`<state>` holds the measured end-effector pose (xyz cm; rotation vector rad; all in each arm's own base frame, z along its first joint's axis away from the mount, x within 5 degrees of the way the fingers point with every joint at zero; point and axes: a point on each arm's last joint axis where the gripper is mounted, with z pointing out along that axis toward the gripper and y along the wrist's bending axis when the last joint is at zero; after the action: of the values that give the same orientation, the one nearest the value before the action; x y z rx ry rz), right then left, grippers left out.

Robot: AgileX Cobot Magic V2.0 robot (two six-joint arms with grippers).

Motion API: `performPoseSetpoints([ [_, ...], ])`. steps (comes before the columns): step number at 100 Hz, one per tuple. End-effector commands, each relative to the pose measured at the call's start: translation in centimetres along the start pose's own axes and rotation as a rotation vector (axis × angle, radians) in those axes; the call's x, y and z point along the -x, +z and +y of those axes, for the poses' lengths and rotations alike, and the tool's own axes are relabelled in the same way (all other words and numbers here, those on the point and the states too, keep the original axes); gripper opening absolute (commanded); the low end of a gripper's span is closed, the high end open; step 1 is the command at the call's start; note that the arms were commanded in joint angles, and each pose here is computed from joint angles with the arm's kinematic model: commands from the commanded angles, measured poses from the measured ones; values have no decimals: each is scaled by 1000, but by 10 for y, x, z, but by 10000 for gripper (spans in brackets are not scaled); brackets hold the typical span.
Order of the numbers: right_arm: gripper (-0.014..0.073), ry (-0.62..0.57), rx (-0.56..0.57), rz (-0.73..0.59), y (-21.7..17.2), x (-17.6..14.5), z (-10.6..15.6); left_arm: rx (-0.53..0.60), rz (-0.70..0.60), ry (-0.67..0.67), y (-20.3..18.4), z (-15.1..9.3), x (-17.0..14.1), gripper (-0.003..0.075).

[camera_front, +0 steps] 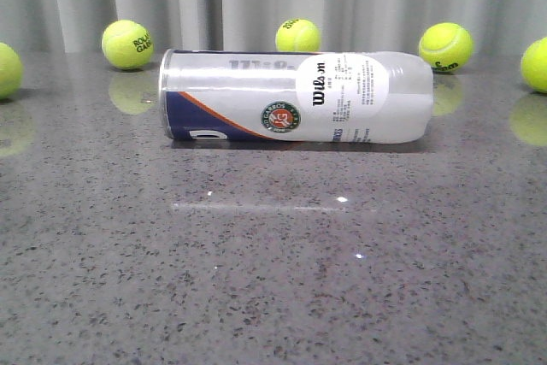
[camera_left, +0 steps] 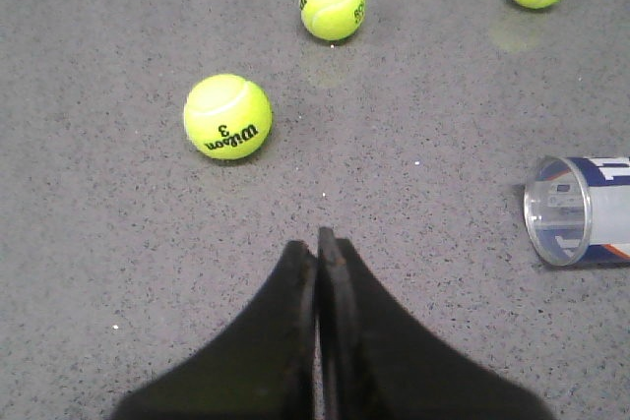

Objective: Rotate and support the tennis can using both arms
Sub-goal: 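Open the right gripper and withdraw it from the can, then grasp the can's open end with the left gripper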

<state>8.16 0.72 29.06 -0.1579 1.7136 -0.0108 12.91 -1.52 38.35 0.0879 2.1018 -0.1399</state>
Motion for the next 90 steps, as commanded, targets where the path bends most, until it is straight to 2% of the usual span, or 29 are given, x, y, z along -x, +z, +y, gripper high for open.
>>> performPoseSetpoints([
  [1, -66, 0, -26, -100, -2, 15, -3, -28, -67, -26, 2, -3, 15, 43],
  [6, -66, 0, -26, -100, -2, 15, -3, -34, -57, -27, 5, -3, 15, 122],
  [11, -66, 0, -26, -100, -2, 15, -3, -35, -49, -29, 8, -3, 16, 236],
  [23, -66, 0, -26, -100, -2, 15, -3, -32, -37, -27, 11, -3, 16, 592],
  [30, -66, 0, -26, -100, -2, 15, -3, -41, -29, -39, 14, -3, 16, 706],
  [36, -66, 0, -26, -100, -2, 15, -3, -68, -23, -70, 18, -6, 17, 706],
  [50, -66, 0, -26, -100, -2, 15, -3, -177, 59, -173, 40, -14, 17, 636],
  [76, -66, 0, -26, -100, -2, 15, -3, -527, 186, -217, 96, -39, 18, 617],
  [90, -66, 0, -26, -100, -2, 15, -3, -671, 256, -231, 127, -47, 14, 617],
])
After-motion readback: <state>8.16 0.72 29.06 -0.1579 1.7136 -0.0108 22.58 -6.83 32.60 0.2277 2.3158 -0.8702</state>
